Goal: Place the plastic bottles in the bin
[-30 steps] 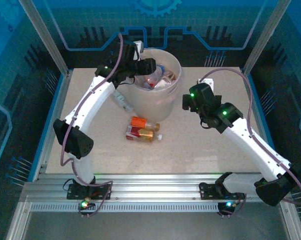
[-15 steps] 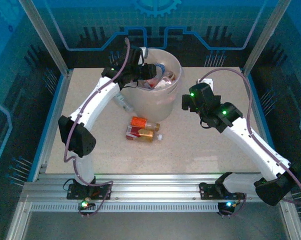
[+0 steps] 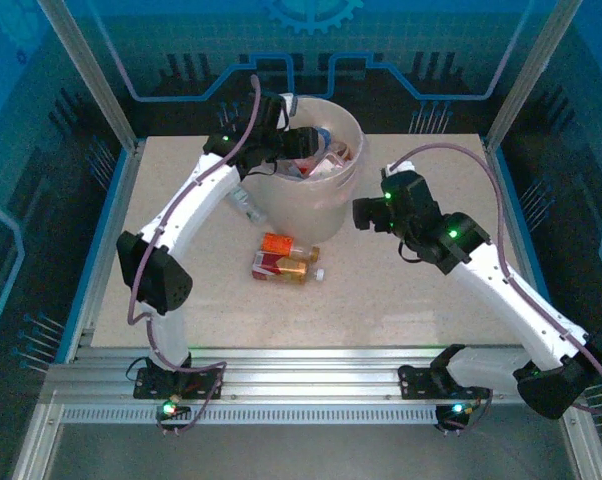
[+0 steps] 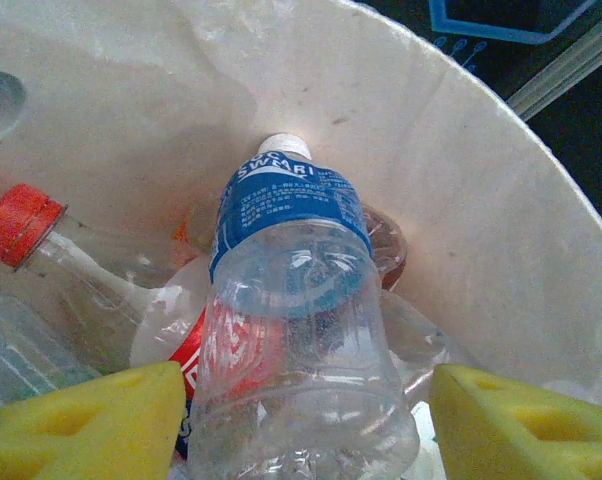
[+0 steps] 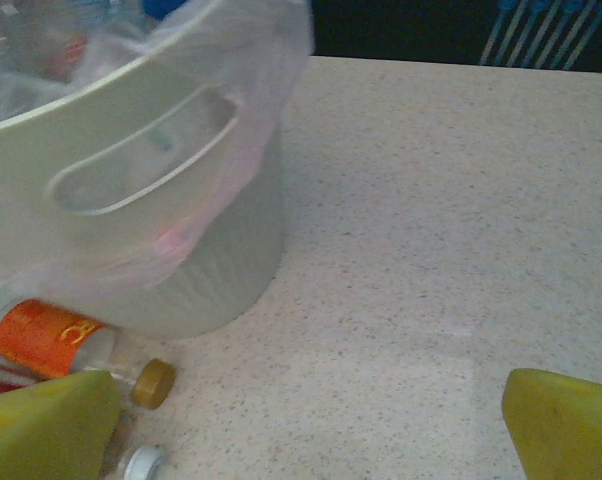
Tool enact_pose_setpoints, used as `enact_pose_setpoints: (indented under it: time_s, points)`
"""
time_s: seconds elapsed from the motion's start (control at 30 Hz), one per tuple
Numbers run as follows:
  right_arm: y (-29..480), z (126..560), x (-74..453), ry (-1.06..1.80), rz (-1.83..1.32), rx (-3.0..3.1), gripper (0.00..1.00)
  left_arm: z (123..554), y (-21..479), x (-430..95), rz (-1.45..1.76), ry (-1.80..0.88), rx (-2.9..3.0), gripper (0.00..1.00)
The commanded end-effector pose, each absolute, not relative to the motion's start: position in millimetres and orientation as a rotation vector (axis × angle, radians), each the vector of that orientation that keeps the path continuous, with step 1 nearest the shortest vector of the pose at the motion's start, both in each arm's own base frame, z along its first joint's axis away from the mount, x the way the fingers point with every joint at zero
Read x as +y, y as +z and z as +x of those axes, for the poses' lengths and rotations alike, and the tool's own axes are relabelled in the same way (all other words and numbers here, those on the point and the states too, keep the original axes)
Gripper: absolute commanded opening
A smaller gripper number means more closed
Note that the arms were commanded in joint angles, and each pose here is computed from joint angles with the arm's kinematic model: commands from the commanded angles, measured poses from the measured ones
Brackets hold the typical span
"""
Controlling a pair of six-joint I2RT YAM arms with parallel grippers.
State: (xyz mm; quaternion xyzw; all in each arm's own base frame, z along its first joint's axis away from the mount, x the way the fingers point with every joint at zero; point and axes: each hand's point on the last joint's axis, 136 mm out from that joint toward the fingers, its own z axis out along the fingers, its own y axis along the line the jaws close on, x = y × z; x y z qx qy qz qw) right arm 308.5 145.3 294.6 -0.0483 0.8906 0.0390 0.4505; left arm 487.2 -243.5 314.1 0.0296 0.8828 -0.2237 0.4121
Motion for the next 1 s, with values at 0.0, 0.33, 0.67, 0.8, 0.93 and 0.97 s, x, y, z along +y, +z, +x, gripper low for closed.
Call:
enact_pose_setpoints:
  time_s: [0.0,0.33,0.67,0.8,0.93,0.97]
  points:
    - [302,299,169,0.149,-0.257,2.156,1.0,466,379,-234,0.094,-0.579,2.068,0.74]
    - [279,270,245,0.107,-0.644,2.159,1.0,404,413,-165,-0.101,-0.482,1.854,0.99]
    - [214,241,319,0.013,-1.071,2.255,1.0,342,350,-31,-0.584,-0.263,1.797,0.99]
    - [191,232,338,-0.059,-1.222,2.271,1.0,322,319,12,-0.763,-0.226,1.791,0.99]
    - [168,235,352,-0.14,-1.312,2.286,1.0,311,304,33,-0.842,-0.185,1.768,0.99]
    - [163,236,355,-0.153,-1.333,2.292,1.0,311,302,35,-0.85,-0.183,1.764,0.99]
